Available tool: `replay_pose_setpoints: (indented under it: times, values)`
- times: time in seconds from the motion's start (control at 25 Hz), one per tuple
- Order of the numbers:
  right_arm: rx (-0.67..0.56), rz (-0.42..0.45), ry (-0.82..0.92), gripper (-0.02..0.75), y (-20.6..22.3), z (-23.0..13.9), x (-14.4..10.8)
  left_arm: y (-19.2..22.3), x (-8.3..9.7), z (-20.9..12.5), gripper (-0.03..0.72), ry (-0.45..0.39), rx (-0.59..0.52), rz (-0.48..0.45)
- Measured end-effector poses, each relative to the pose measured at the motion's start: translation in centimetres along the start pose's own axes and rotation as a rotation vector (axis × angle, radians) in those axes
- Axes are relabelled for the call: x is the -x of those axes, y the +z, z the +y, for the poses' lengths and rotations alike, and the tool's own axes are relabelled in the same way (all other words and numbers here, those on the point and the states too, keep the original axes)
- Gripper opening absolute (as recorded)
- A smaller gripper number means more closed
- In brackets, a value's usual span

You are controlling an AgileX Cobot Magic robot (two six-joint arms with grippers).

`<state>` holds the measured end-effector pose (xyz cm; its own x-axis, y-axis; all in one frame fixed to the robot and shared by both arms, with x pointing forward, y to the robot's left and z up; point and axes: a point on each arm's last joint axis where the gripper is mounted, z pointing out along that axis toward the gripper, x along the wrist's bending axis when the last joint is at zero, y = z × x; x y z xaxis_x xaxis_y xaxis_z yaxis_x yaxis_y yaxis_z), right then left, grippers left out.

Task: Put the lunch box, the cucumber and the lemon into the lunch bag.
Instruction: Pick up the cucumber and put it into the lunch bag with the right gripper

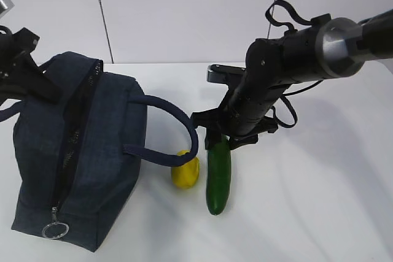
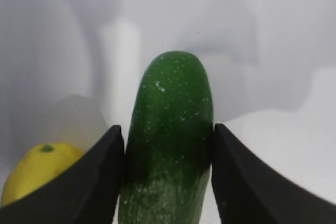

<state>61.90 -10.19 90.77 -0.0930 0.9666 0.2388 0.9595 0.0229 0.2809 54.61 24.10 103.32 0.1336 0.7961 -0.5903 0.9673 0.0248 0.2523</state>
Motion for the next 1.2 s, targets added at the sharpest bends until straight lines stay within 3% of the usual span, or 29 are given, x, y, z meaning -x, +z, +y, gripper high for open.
replay_pose_setpoints:
  times: [0.28, 0.52, 0.8, 1.2]
  values:
    - [-0.005, -0.001, 0.0, 0.358, 0.0, 0.0, 0.0, 0.0, 0.0, 0.0, -0.003, 0.0, 0.002, 0.0]
    - [-0.106, -0.019, -0.027, 0.357, -1.2, 0.2, -0.5, 0.0, 0.0, 0.0, -0.003, 0.0, 0.002, 0.0]
    - [-0.131, -0.018, -0.09, 0.357, -3.3, 1.7, -1.5, 0.0, 0.0, 0.0, -0.003, 0.0, 0.002, 0.0]
    - [0.004, 0.042, -0.104, 0.356, -9.7, 2.6, -2.7, 0.0, 0.0, 0.0, -0.003, 0.0, 0.002, 0.0]
